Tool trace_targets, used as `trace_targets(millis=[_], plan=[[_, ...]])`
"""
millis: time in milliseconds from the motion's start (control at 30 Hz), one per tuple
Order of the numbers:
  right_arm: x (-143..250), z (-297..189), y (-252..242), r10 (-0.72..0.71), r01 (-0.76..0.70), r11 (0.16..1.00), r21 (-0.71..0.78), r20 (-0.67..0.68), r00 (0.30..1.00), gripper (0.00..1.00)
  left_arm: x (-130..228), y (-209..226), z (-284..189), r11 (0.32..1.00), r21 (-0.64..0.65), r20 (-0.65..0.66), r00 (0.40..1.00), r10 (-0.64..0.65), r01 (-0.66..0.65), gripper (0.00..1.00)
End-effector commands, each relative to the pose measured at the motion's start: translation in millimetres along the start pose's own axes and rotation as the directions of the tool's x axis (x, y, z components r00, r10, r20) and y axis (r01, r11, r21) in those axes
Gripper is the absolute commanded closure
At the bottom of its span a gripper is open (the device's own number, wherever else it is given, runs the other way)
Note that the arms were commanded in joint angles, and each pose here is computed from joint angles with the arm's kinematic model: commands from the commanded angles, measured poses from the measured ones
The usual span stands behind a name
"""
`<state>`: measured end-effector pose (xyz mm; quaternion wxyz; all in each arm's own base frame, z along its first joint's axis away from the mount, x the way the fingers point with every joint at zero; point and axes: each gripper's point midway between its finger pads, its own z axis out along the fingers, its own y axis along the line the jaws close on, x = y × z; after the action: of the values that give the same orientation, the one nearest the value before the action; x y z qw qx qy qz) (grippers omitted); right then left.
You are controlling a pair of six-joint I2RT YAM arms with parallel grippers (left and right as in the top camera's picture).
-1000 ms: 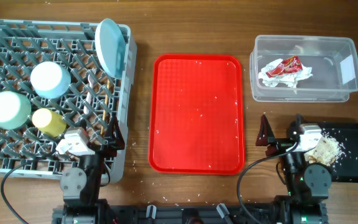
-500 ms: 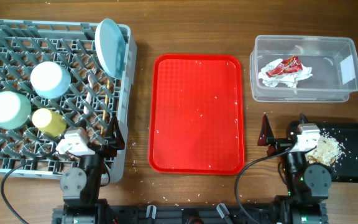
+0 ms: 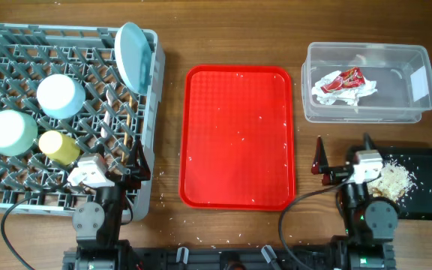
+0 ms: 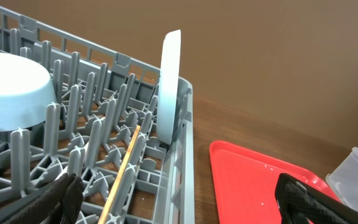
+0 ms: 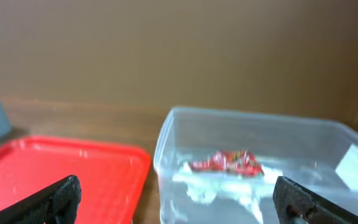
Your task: Sort waste into correct bins and load items into the dishwasher rack
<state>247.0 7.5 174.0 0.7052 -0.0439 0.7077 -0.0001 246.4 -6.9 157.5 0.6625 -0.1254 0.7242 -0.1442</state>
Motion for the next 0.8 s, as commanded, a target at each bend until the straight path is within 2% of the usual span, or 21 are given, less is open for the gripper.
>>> trace_targets(millis=[0, 367, 500, 767], plan=[[-1.6, -0.6, -1.8, -0.074, 0.074, 0.997, 0.014, 0.008, 0.997, 0.0, 1.8, 2.7, 0.2, 1.0, -0.012, 0.003, 1.0, -0.008, 0.008, 0.0], [-1.1, -0.7, -4.9, -0.091, 0.091, 0.995, 0.032, 0.003, 0.996, 0.0, 1.8, 2.7, 0.2, 1.0, -0.012, 0.003, 1.0, -0.008, 0.008, 0.0], [-0.9, -0.7, -5.9, 0.041, -0.041, 0.998, 0.036, 0.006, 0.999, 0.0, 1.8, 2.7, 0.2, 1.0, -0.012, 0.003, 1.0, -0.008, 0.008, 0.0], [-1.3, -0.7, -4.9, 0.045, -0.046, 0.998, 0.031, 0.008, 0.999, 0.0, 1.8, 2.6, 0.2, 1.0, -0.012, 0.003, 1.0, -0.008, 0.008, 0.0]])
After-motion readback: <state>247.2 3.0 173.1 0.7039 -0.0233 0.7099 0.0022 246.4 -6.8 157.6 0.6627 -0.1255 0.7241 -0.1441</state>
